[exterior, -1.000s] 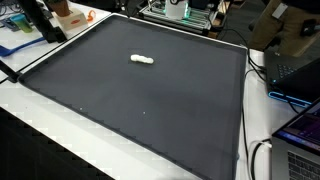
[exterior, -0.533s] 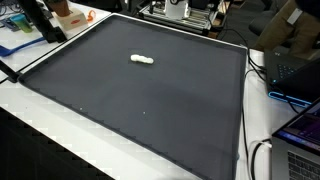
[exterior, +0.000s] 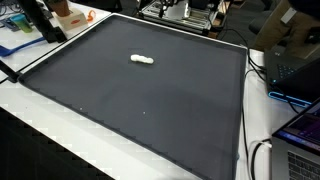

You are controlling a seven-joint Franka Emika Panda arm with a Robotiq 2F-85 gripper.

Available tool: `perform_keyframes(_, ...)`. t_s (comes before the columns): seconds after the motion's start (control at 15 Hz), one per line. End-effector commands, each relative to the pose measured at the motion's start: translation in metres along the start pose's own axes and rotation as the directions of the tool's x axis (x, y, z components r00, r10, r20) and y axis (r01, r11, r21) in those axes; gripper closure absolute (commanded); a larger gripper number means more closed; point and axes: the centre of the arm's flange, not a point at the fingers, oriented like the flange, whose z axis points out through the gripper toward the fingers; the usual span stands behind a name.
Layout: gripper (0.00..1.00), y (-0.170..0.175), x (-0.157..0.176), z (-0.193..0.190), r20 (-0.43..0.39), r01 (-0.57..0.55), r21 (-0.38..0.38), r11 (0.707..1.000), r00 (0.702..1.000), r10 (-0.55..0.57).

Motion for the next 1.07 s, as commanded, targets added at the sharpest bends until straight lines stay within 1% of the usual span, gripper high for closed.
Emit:
perform_keyframes(0.0,0.0,0.0,-0.003,0.018,0.003,-0.009,0.039,0.999,1.0,0.009)
perform_keyframes(0.27,0.0,0.001,-0.006,0.046,0.032,0.0,0.094,0.996,0.999,-0.003)
perform_keyframes(0.8,0.0,0.012,-0.024,0.101,0.153,-0.011,0.117,0.993,0.988,-0.007)
perform_keyframes(1.0,0.0,0.011,-0.028,0.11,0.171,-0.016,0.118,0.993,0.985,-0.004)
